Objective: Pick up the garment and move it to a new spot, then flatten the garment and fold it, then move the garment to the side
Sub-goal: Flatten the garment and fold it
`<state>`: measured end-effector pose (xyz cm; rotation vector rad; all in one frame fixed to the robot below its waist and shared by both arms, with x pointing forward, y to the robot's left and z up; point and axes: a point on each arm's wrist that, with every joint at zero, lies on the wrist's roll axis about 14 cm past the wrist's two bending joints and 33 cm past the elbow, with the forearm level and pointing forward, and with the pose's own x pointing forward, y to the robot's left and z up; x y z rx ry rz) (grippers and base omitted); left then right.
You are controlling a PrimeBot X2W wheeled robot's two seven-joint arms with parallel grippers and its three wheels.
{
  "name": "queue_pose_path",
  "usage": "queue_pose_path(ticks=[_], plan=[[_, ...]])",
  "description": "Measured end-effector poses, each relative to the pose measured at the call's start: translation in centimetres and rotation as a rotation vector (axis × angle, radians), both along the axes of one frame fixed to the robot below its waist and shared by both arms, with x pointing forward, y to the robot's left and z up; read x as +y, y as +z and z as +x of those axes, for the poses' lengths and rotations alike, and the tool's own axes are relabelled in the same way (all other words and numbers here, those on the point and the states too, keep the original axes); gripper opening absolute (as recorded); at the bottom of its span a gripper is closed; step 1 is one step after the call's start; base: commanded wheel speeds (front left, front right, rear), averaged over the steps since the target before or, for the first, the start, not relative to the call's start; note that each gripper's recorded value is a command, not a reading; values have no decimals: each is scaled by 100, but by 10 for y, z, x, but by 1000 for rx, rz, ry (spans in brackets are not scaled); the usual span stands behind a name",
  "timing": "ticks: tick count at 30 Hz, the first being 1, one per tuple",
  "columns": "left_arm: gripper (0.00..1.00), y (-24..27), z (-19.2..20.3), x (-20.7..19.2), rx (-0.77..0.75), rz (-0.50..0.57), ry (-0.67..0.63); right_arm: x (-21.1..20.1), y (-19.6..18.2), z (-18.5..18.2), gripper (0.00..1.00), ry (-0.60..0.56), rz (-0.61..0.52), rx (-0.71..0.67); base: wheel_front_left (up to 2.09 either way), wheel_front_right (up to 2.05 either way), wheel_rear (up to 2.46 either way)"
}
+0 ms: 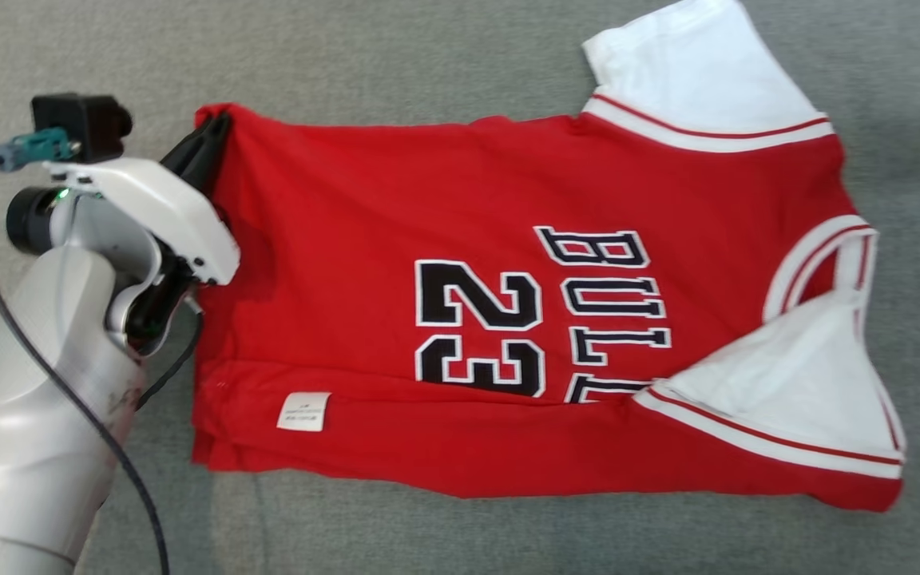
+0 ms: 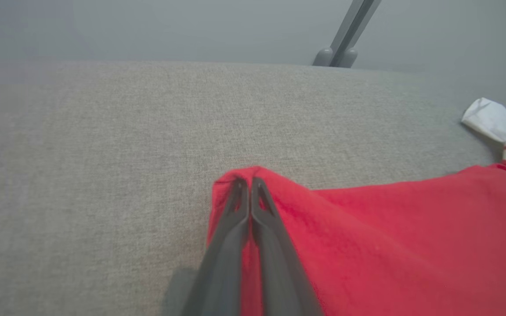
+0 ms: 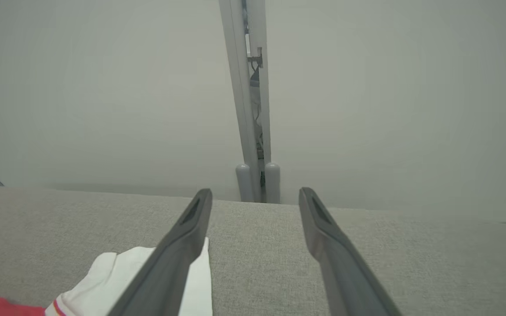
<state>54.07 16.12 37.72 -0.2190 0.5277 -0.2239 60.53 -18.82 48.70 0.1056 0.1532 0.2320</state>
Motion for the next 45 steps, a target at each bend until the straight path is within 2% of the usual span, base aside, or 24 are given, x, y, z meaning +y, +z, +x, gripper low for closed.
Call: queue_pose_path(ticks=[10, 17, 18, 20, 25, 32, 45], plan=[[0, -10, 4, -5, -7, 12, -28, 67, -92, 25, 100, 189, -86, 308, 0, 0, 0], [0, -20, 6, -4, -3, 22, -34, 84, -123, 32, 100, 244, -110, 396, 0, 0, 0], [0, -20, 6, -4, -5, 21, -34, 85, -123, 33, 73, 245, -107, 396, 0, 0, 0], [0, -20, 7, -4, -9, 22, -36, 84, -123, 33, 0, 245, -100, 404, 0, 0, 0], [0, -14, 8, -3, -27, 14, -28, 88, -112, 34, 0, 250, -58, 374, 0, 0, 0], [0, 17, 15, 6, -117, 28, -25, 84, -41, 42, 0, 256, 39, 176, 0, 0, 0], [0, 48, -5, 8, -149, 13, -35, 61, 11, 0, 0, 277, 100, 59, 0, 0, 0]])
